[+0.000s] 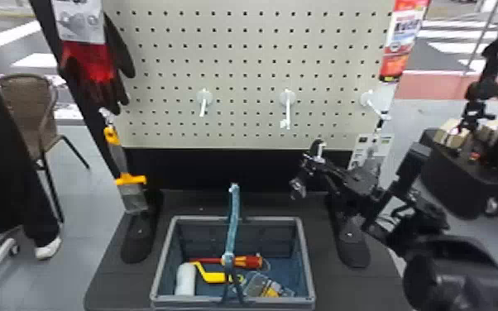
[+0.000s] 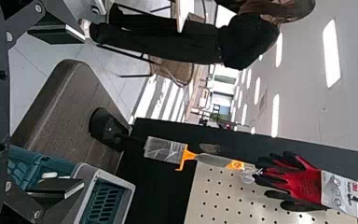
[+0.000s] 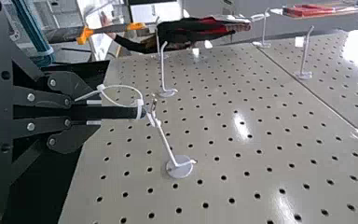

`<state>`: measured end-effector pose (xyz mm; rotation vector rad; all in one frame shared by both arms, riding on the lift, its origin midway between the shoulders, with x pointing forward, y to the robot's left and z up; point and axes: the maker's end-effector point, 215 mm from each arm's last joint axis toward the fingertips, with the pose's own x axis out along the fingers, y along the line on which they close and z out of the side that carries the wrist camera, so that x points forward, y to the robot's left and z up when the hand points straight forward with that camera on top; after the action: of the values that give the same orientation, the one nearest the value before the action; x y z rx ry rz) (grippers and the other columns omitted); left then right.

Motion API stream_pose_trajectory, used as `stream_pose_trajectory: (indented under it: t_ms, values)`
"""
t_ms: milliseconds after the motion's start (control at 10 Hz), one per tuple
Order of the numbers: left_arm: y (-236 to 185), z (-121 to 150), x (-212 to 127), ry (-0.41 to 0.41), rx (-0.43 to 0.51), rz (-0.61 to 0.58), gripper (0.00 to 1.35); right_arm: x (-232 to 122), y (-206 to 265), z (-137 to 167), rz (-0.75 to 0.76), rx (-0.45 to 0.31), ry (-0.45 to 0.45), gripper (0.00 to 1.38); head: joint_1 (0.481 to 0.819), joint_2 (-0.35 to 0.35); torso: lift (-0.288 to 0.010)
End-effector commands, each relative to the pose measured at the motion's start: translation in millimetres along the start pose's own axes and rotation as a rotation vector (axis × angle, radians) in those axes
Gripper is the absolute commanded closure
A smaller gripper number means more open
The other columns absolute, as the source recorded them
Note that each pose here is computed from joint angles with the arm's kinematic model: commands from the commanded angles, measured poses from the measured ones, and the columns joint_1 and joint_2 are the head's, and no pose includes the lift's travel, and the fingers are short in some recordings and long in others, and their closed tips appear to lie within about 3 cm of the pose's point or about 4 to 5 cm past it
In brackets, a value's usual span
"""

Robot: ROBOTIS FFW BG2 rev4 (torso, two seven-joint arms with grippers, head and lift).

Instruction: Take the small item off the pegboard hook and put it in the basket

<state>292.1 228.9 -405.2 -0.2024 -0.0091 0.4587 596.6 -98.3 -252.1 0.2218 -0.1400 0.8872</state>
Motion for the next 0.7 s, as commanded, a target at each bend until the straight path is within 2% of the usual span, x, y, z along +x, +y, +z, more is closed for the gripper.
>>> stream_pose_trajectory:
  t_ms: [0, 400, 600]
  values:
    - [0.8, -1.1, -0.7, 0.004, 0.001, 0.001, 0.21, -13.8, 3.0, -11.1, -0.025, 0.046, -0.014, 1.24, 0.549, 0.000, -0.100]
    - [0.8, -2.2, -0.8, 0.007, 0.004, -0.002, 0.21, -20.3, 37.0, -65.8, -0.014, 0.179, 0.021, 1.24, 0.549, 0.000, -0.100]
    - [0.1, -2.9, -1.1, 0.010, 0.004, -0.004, 0.21, -15.5, 52.2, -80.4, 0.012, 0.225, 0.031, 1.24, 0.549, 0.000, -0.100]
